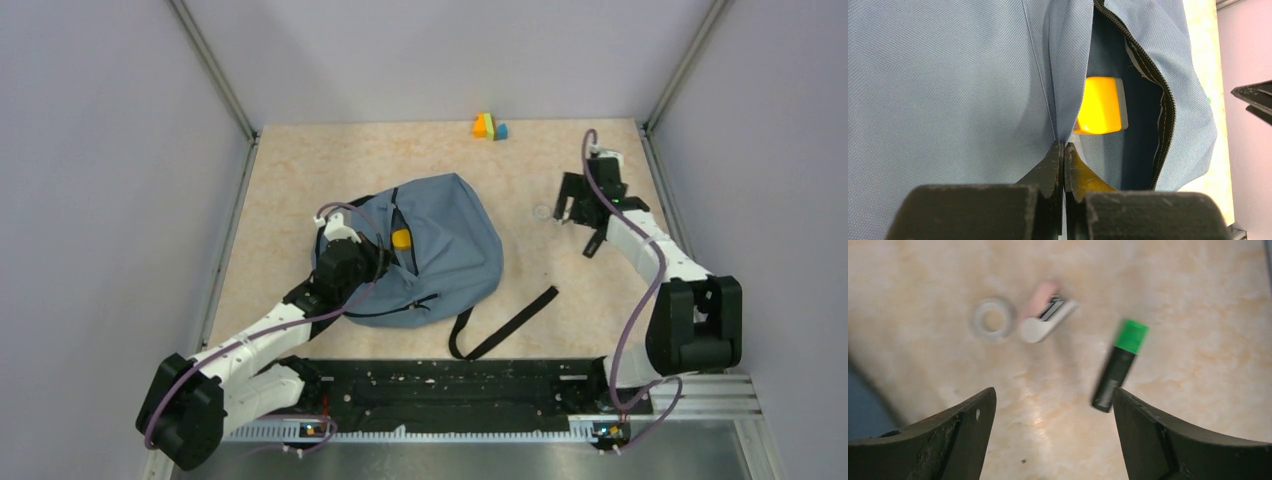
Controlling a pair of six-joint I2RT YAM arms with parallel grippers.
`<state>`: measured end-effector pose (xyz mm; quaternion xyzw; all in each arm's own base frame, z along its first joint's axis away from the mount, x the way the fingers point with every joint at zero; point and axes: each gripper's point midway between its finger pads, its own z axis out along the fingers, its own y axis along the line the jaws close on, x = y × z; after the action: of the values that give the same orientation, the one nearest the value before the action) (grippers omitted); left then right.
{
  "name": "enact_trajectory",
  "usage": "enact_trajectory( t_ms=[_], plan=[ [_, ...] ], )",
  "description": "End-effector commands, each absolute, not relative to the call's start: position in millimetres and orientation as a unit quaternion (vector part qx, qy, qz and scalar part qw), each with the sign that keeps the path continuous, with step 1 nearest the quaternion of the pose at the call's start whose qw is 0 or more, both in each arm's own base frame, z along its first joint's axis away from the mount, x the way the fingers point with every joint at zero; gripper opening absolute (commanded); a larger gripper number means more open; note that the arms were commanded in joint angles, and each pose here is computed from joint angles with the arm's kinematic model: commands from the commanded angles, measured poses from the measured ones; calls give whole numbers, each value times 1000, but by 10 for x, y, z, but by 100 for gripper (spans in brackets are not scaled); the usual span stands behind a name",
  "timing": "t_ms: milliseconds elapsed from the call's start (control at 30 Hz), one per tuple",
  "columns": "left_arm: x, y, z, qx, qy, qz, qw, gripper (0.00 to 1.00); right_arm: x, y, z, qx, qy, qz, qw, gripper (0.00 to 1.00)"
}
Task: Pack the student bag
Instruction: Place the stationery in the student bag, then pick up the stationery from the center of the board.
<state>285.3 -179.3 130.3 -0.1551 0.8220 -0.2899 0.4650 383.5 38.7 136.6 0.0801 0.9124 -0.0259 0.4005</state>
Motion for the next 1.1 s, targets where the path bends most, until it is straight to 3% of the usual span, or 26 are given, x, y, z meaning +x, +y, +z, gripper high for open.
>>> enact_trajectory(
  t_ms=[0,100,333,700,833,1067],
  plan=[
    [2871,-1797,1386,-157,813,-299,475,0,3926,-299,1272,184,891,-40,414,84],
    [2868,-1803,1367,-157,813,-300,473,0,3886,-597,1036,223,894,-55,386,80],
    [2877,-1808,1364,-154,815,-297,472,0,3859,-651,533,223,921,-51,314,69],
    [2883,-1804,1366,-152,816,-294,473,0,3849,-637,325,214,934,-54,281,54],
    [2885,-1817,1367,-151,817,-296,472,0,3851,-604,305,207,937,-48,278,38],
    [2882,-1817,1392,-149,815,-298,474,0,3873,-547,601,191,932,-43,305,0]
  ],
)
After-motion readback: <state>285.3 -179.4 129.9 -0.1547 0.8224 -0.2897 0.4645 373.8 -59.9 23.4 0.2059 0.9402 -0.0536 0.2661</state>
